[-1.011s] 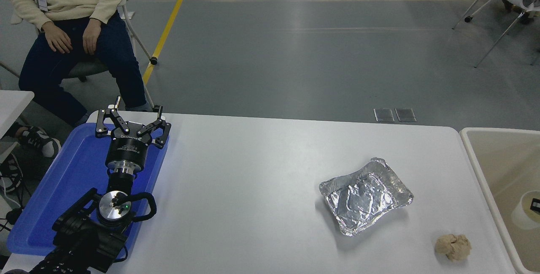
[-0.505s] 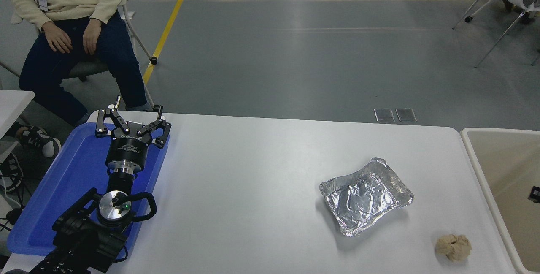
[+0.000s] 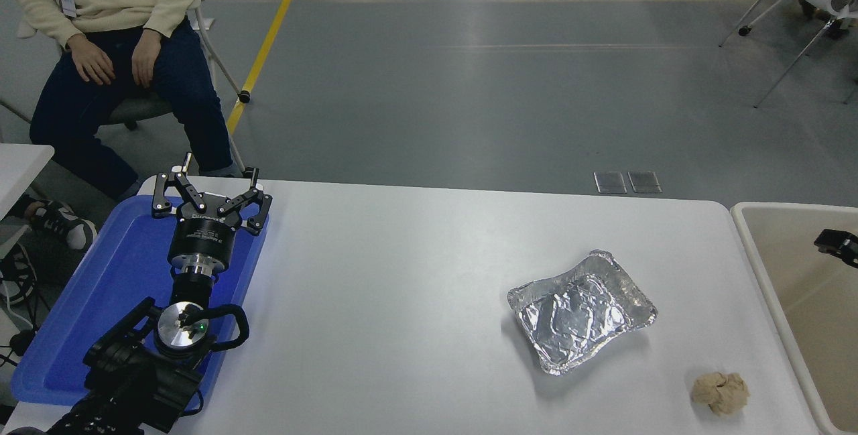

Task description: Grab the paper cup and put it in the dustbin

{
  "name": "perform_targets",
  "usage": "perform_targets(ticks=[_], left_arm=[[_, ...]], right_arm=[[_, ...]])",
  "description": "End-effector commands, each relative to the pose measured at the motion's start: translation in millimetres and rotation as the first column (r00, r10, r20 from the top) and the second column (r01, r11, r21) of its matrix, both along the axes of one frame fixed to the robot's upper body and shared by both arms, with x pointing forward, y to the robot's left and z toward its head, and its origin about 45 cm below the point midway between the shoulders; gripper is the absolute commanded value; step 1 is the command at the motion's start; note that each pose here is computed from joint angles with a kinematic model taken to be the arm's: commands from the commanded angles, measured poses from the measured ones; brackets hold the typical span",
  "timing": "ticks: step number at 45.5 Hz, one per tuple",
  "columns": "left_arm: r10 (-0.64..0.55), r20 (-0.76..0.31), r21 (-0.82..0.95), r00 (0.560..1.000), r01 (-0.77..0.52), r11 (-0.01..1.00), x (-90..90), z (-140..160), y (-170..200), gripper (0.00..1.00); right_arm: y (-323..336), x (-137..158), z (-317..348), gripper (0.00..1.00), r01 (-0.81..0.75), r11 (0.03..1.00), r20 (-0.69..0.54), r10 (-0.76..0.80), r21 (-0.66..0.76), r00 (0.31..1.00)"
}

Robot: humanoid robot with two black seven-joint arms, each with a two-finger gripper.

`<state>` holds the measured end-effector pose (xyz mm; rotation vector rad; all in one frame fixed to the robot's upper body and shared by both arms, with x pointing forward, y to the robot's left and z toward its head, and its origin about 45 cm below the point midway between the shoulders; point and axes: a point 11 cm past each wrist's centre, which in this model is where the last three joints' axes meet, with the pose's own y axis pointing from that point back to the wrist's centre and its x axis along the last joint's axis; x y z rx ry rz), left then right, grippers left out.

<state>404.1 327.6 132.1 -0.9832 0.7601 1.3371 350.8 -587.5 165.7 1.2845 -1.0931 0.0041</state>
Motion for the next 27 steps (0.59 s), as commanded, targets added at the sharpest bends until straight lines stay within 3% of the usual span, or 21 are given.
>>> perform_targets(ticks=[1,11,17,27], left_arm=[[0.001,-0.001,-0.001,1.000,-0.001,1.000,-0.5,-0.6,-0.2,1.00],[0.003,-0.002,0.001,1.000,-0.003,1.000,-0.6,-0.8,0.8,1.00],[0.002,-0.002,-0.001,1.000,-0.002,1.000,-0.6,-1.0,0.1,1.00],[0.002,-0.002,-0.001,1.000,-0.002,1.000,-0.6,-1.0,0.1,1.00]], right_arm=[[23.2,38.2,35.4,1.00,-0.032,0.995,0.064,0.026,0.092,0.998],[46.7,67.1,62.9,1.00,-0.101,0.989,0.090,0.091,0.105,0.992],[73.0,82.0,74.2,1.00,-0.205,0.976,0.041,0.202,0.080,0.979],[96.0,78.1,100.3,1.00,-0.320,0.945,-0.030,0.323,0.066,0.946]])
